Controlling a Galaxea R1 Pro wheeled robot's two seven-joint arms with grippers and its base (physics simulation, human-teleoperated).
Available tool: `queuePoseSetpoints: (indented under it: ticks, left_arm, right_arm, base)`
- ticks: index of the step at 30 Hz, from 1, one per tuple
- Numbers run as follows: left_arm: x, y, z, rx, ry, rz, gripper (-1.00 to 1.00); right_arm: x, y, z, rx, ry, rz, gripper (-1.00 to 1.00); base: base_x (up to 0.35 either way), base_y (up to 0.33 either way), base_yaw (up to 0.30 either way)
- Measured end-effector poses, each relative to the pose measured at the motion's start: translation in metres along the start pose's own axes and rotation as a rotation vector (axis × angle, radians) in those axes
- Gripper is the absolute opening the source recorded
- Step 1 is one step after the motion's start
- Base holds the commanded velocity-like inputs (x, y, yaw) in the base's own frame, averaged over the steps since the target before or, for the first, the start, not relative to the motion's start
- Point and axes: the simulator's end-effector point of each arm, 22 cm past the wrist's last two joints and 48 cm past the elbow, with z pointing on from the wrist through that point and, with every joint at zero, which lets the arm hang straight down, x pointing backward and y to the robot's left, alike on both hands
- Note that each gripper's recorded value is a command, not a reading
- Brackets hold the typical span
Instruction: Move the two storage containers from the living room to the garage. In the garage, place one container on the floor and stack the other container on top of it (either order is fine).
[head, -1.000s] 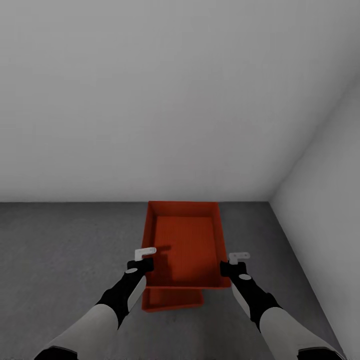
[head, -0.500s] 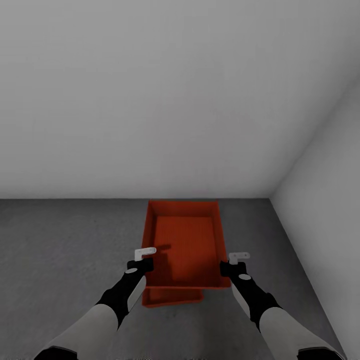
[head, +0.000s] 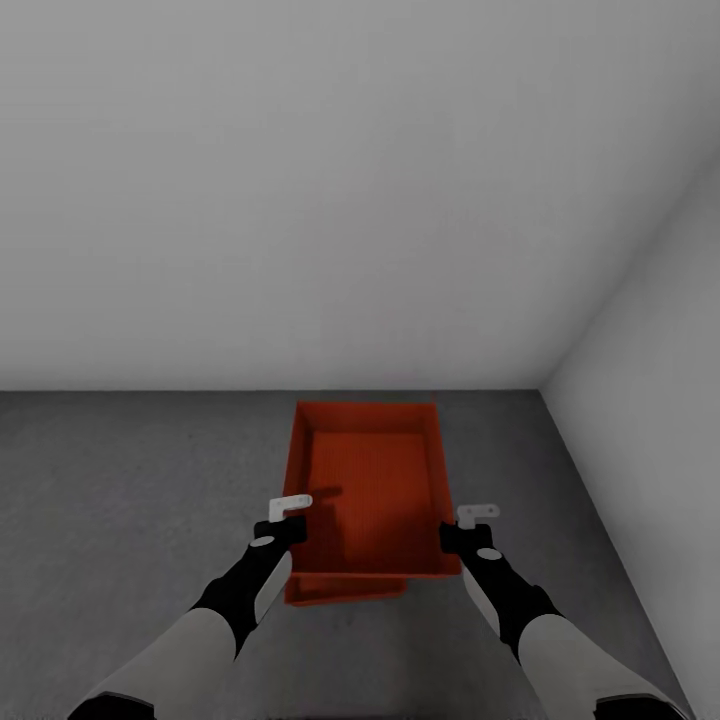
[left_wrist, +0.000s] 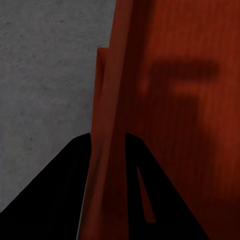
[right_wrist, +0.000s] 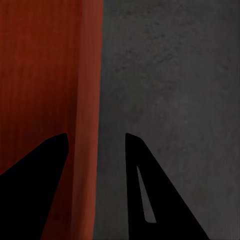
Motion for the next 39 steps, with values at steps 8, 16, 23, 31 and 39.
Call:
queuePoseSetpoints:
  ticks: [8, 16, 23, 31, 39]
  left_arm:
    - [0.007, 0.001, 0.004, -0.002, 0.013, 0.001, -1.0]
    - [0.014, 0.001, 0.007, -0.003, 0.025, 0.002, -1.0]
    - [0.021, 0.002, 0.01, -0.005, 0.036, 0.003, -1.0]
    - [0.028, 0.003, 0.013, -0.006, 0.049, 0.004, -1.0]
    - [0.035, 0.003, 0.017, -0.008, 0.062, 0.005, -1.0]
  right_arm:
    - [0.007, 0.001, 0.003, -0.001, 0.013, -0.001, -1.0]
    - [0.015, 0.001, 0.006, -0.001, 0.026, -0.001, -1.0]
    - [0.021, 0.002, 0.009, -0.002, 0.037, -0.002, -1.0]
    - [0.029, 0.002, 0.011, -0.003, 0.05, -0.002, -1.0]
    - [0.036, 0.003, 0.014, -0.003, 0.062, -0.003, -1.0]
  base:
    - [0.0, 0.0, 0.0]
    - [0.0, 0.0, 0.0]
    - [0.0, 0.0, 0.0]
    - [0.0, 0.0, 0.0]
    - [0.0, 0.0, 0.0]
